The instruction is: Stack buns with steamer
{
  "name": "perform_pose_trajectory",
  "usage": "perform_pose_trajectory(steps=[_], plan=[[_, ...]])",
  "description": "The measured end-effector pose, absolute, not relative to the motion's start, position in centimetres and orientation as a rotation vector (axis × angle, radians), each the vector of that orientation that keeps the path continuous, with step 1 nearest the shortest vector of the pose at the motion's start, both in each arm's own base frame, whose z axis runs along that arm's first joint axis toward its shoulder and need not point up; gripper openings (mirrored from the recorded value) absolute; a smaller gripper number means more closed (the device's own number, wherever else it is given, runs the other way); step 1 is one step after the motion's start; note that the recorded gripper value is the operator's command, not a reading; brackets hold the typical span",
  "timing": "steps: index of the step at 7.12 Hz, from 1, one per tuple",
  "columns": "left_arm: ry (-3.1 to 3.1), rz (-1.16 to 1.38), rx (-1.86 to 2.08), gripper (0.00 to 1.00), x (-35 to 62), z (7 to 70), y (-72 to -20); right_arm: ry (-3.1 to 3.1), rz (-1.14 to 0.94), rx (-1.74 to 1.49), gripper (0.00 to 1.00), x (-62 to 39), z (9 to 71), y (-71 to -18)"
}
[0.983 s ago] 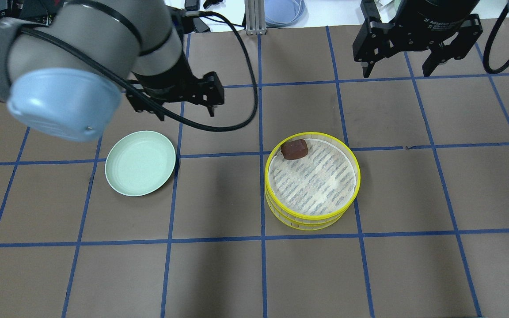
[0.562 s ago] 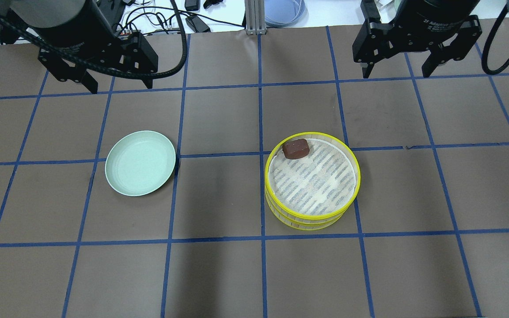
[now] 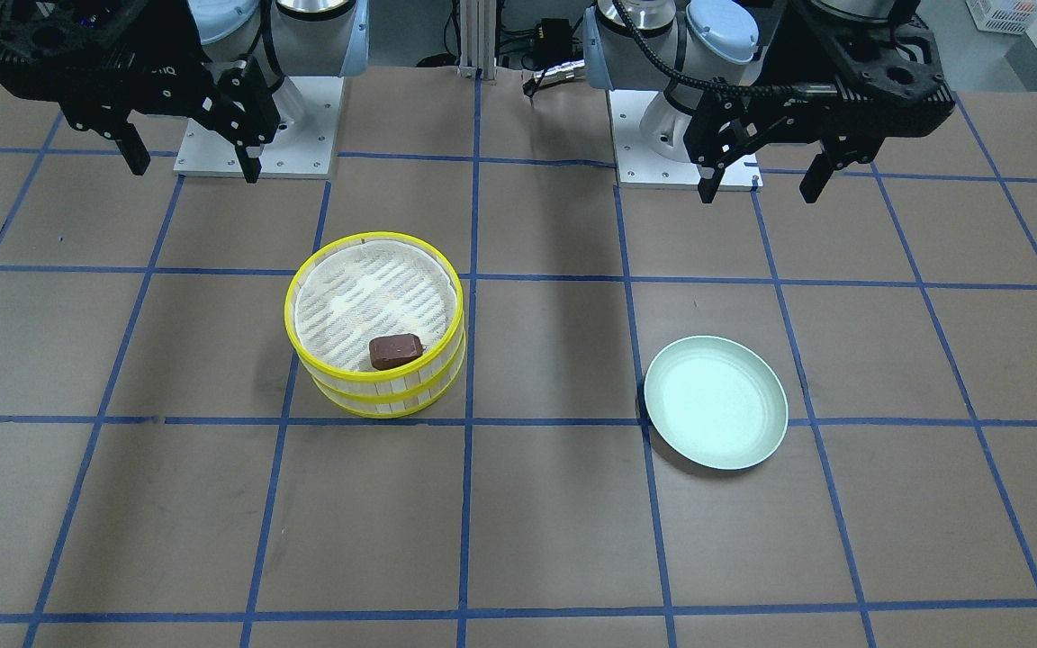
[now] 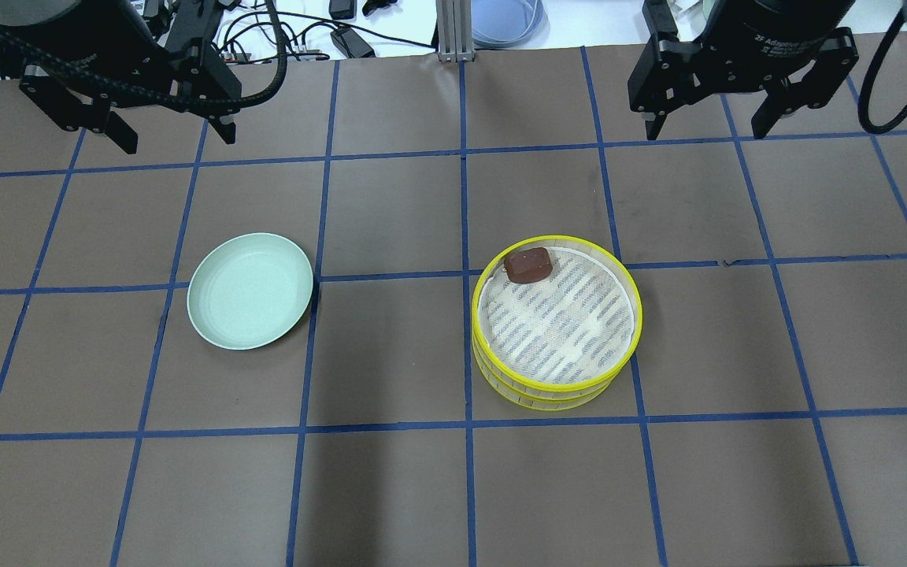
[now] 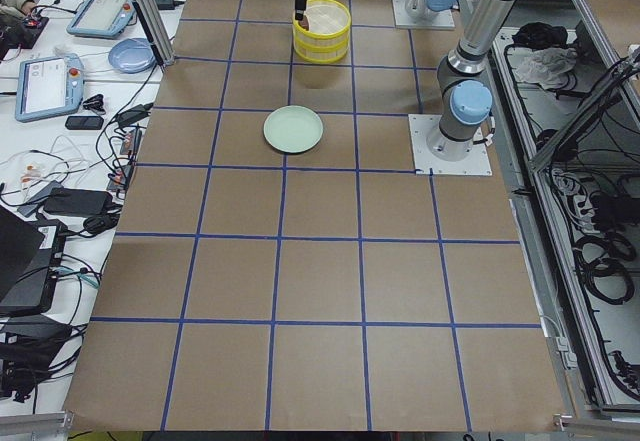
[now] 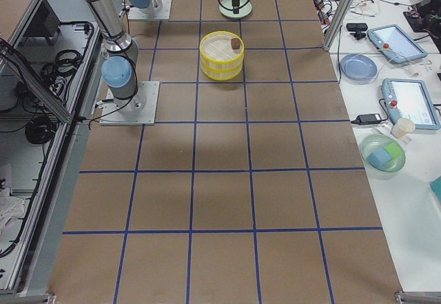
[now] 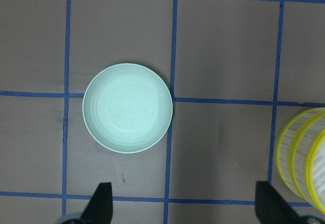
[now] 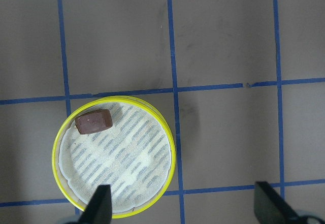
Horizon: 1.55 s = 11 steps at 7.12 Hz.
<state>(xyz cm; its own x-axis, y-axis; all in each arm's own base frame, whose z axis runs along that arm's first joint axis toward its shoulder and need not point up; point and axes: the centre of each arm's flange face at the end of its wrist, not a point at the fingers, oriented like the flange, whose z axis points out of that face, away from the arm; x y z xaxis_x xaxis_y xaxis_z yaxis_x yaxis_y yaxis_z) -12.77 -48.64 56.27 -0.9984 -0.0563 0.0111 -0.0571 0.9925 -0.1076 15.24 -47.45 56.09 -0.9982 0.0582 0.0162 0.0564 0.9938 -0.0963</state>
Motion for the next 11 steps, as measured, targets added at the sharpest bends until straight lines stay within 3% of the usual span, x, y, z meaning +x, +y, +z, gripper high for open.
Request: perform_pose_trajectory(steps=[11], plan=[[-3.135,0.124,0.075,1.00,-12.9,54.8,-48.8,-3.116,0.148,-0.090,1.00,15.2,56.0,-47.4]])
